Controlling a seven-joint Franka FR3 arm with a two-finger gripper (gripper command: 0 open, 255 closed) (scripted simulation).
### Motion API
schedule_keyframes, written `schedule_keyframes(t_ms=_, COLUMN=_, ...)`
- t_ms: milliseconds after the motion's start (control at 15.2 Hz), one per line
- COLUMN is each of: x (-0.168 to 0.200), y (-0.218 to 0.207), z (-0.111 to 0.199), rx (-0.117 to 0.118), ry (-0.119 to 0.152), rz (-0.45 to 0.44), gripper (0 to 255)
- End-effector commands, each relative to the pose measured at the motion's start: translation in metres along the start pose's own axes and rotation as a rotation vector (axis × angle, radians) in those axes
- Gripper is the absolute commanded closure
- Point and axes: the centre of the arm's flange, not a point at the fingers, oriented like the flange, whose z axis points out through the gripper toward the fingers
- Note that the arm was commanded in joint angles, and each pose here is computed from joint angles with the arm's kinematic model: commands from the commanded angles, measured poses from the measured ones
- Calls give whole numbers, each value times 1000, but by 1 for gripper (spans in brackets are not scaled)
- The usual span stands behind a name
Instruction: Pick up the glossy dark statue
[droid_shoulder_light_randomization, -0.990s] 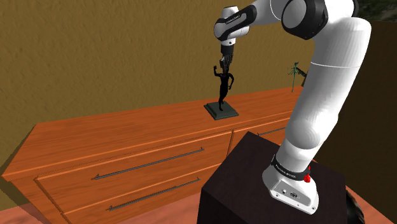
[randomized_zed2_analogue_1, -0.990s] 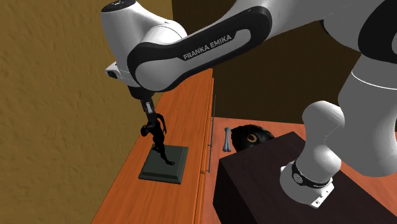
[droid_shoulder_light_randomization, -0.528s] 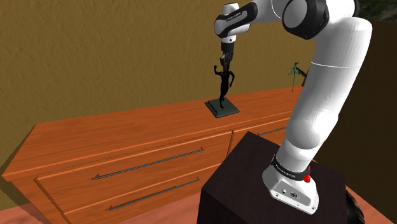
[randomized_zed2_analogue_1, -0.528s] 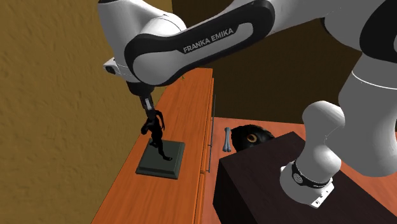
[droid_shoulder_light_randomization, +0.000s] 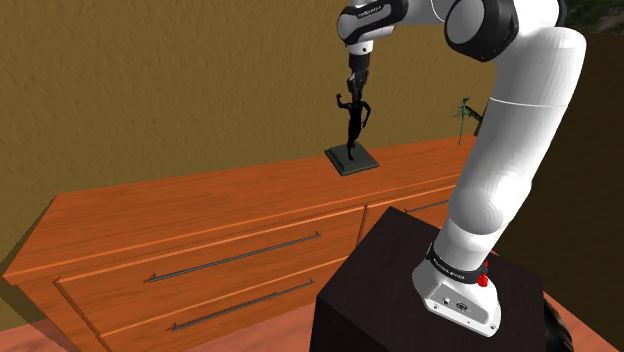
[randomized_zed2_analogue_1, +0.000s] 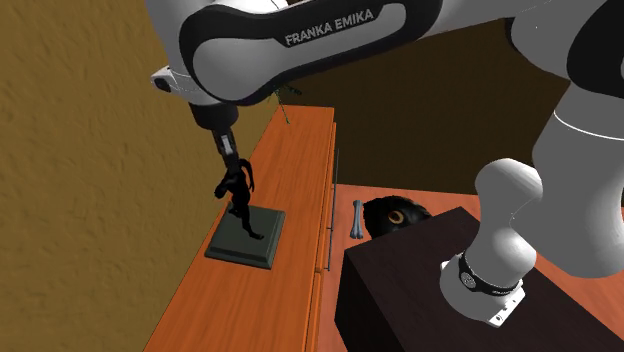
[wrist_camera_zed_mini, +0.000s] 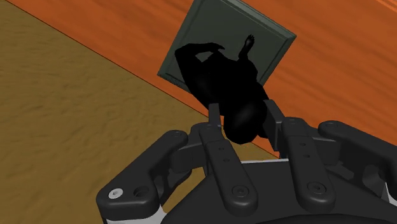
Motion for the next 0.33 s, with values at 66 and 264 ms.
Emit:
schedule_keyframes(t_ms=66, x=-3, y=2, z=-17, rx=-1, ry=1, rz=0, gripper=255)
schedule_keyframes(t_ms=264, x=-3, y=3, z=-23, rx=-1, ry=1, rz=0, gripper=255)
